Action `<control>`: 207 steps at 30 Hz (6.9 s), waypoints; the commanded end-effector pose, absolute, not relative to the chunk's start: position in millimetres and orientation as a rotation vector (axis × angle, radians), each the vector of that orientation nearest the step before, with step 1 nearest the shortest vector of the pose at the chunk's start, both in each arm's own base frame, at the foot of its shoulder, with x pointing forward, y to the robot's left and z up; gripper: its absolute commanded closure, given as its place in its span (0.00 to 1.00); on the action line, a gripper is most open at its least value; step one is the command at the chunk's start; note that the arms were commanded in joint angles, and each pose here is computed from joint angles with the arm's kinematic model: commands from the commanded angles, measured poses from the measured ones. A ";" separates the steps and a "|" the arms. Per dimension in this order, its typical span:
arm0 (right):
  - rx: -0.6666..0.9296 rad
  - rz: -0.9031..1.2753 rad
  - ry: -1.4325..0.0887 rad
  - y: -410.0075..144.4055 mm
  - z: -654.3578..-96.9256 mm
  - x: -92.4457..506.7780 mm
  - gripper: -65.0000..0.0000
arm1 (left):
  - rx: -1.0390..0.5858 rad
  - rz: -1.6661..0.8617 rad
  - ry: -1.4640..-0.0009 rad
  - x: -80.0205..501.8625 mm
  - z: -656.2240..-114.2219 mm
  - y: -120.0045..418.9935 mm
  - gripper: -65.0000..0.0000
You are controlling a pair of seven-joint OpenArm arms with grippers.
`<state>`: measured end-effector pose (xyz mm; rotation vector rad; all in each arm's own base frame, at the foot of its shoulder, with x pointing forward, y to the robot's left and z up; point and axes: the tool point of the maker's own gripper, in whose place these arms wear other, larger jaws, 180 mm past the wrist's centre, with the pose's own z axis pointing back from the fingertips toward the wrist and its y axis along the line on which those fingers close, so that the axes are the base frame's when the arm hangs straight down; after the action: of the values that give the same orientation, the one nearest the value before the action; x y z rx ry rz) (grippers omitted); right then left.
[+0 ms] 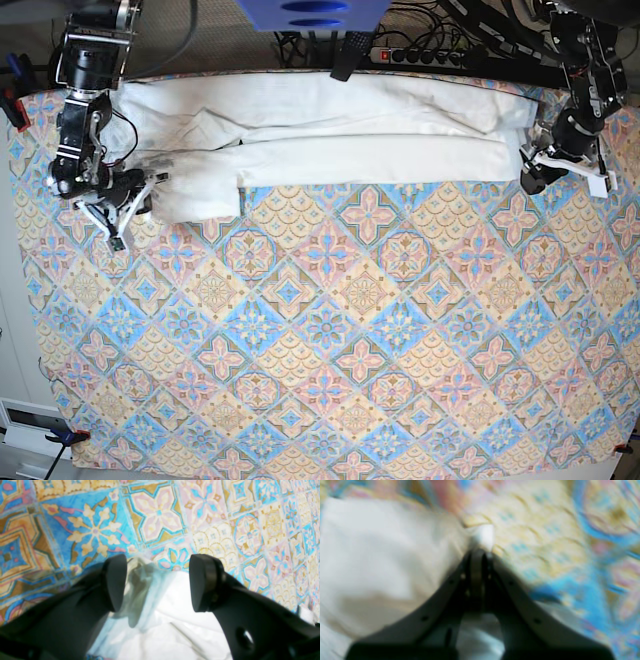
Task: Fold the T-shirt properly
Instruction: 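Release the folded edge and move the right gripper toward the sleeve, then grasp the strip's ends with both grippers and tuck them inward, then push the strip end inward with the left gripper, then release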
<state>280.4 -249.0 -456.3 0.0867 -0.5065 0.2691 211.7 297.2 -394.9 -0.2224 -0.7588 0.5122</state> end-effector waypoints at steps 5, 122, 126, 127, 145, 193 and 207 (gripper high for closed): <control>0.048 0.336 -0.613 -245.6 -417.2 290.9 1.00 | -0.215 0.496 -0.802 219.1 -383.6 302.7 0.41; -0.027 0.431 -0.569 -244.1 -388.7 171.1 0.69 | -0.099 0.266 -0.641 233.4 -384.0 377.0 0.86; -0.028 0.433 -0.574 -243.5 -387.4 171.9 0.69 | -0.095 0.197 -0.692 243.0 -363.8 362.1 0.93; -0.028 0.433 -0.574 -243.5 -387.4 171.9 0.69 | -0.101 0.173 -0.693 238.4 -362.2 352.0 0.97; -0.030 0.432 -0.577 -244.3 -386.5 172.3 0.69 | -0.388 -0.031 -0.620 218.3 -377.5 179.0 0.99; 0.136 0.358 -0.553 -222.7 -386.6 166.0 0.68 | -0.319 -0.034 -0.669 219.7 -356.3 233.7 0.54; 0.298 0.292 -0.607 -203.9 -382.3 198.4 0.48 | -0.330 0.002 -0.630 213.9 -371.2 236.7 0.54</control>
<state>187.7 -203.2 -394.0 0.2952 -0.5521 0.2832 206.6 235.1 -380.5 -0.3289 -0.5939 0.0163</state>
